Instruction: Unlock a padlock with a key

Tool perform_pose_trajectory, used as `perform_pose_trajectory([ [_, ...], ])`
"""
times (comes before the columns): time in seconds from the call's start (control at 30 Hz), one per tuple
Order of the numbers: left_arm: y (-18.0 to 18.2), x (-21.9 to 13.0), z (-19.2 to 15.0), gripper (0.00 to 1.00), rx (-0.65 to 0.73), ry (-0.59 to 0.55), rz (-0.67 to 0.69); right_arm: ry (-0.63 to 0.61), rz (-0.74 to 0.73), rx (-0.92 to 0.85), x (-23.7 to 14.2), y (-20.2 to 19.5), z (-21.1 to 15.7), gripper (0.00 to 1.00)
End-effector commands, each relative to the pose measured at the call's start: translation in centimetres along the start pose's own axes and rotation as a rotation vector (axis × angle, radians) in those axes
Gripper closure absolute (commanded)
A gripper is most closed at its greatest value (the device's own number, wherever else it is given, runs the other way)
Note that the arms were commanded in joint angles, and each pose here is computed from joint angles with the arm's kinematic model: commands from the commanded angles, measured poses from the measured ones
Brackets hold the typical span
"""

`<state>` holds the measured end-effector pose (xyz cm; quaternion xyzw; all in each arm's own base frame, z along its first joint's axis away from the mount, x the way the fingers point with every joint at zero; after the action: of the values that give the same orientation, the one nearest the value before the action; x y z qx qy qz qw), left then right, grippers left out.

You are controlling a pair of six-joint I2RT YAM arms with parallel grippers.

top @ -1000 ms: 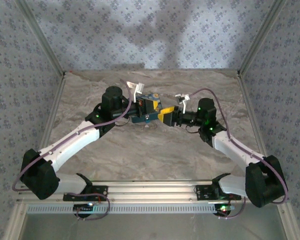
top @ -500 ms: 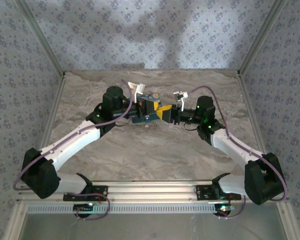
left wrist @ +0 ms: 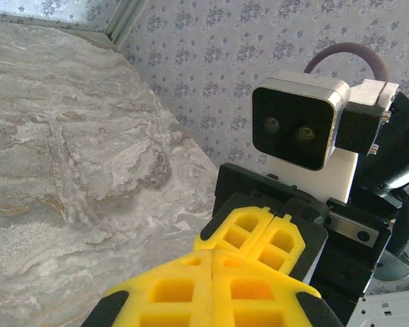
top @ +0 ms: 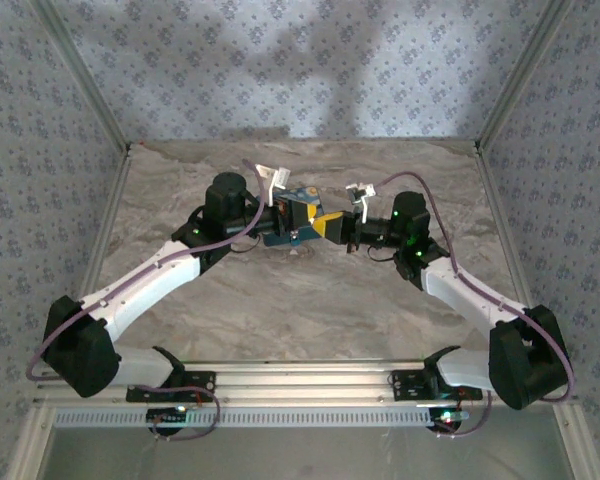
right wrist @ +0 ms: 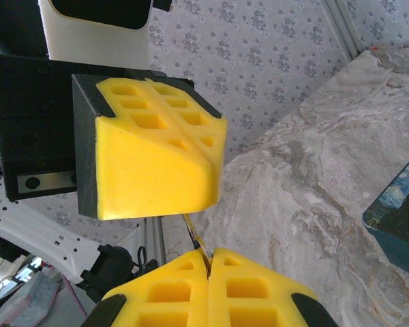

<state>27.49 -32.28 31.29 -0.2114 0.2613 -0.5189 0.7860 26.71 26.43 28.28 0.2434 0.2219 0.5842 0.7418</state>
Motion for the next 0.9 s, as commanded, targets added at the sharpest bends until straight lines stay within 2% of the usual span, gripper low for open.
perform_pose_trajectory([
  [0.0, -0.7, 0.0, 0.8, 1.0, 0.035, -0.009, -0.023, 0.006, 0.017, -0.033, 0.1, 0.9, 0.6, 0.98],
  [0.33, -0.8, -0.1, 1.1, 0.99, 0.039, -0.016, -0.008, 0.031, -0.015, -0.022, -0.1, 0.3, -0.5, 1.0],
  [0.57, 0.2, -0.8, 2.0, 0.45, 0.047, -0.037, 0.078, 0.01, -0.108, -0.019, -1.4, -0.6, -0.4, 1.0],
  [0.63, 1.3, -1.2, 2.2, 0.35, 0.041, -0.039, 0.142, 0.005, -0.159, -0.012, -2.1, -1.3, -0.5, 1.0],
  [0.7, 2.7, -1.4, 2.1, 0.29, 0.044, -0.027, 0.216, -0.004, -0.219, -0.001, -3.0, -2.2, -0.8, 1.0],
  [0.87, 7.6, -1.4, 1.3, 0.24, 0.086, 0.06, 0.467, -0.033, -0.417, 0.024, -5.5, -4.6, -1.3, 1.0],
])
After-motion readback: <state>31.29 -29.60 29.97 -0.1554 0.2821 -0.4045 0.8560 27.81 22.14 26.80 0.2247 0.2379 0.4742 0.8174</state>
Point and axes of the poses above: each hand's point on the last joint's axis, 136 mm out from that joint toward the fingers, its own x axis out along the fingers, its own y axis along the line the jaws close on, z = x × y, the point moved 1 cm from there along -x, back along the fingers, and after that the axes turned 4 degrees about x, right-handed, at the moved point
